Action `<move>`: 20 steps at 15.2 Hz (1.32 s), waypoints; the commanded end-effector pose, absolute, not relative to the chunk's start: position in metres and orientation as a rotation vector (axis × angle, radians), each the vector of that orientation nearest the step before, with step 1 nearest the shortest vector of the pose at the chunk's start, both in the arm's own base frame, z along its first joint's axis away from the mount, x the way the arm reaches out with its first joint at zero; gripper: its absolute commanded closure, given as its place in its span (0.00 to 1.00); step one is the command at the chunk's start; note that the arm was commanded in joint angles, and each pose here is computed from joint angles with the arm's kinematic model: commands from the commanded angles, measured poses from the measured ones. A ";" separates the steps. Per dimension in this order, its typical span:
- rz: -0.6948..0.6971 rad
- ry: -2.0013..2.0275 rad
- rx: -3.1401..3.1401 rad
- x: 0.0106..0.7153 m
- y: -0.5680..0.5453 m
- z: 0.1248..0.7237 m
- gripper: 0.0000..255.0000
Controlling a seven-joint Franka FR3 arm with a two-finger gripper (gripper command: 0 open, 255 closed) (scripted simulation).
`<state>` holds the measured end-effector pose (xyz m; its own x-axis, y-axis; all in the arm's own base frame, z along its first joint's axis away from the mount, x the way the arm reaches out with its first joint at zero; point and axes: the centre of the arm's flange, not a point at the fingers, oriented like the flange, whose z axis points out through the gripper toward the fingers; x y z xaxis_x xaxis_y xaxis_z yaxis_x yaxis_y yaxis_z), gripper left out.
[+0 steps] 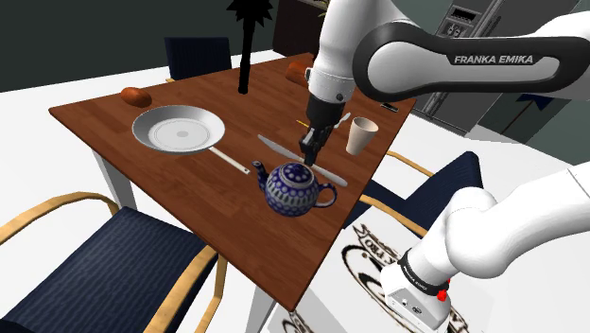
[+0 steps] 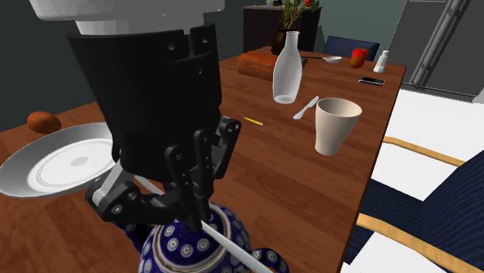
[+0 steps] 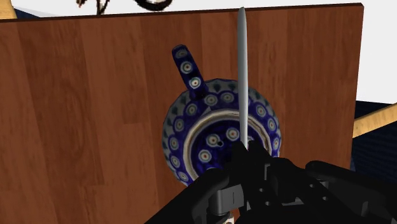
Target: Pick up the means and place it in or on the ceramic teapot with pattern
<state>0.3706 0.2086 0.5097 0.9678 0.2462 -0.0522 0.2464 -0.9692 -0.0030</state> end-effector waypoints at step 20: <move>-0.082 0.390 3.113 0.373 0.209 0.559 0.00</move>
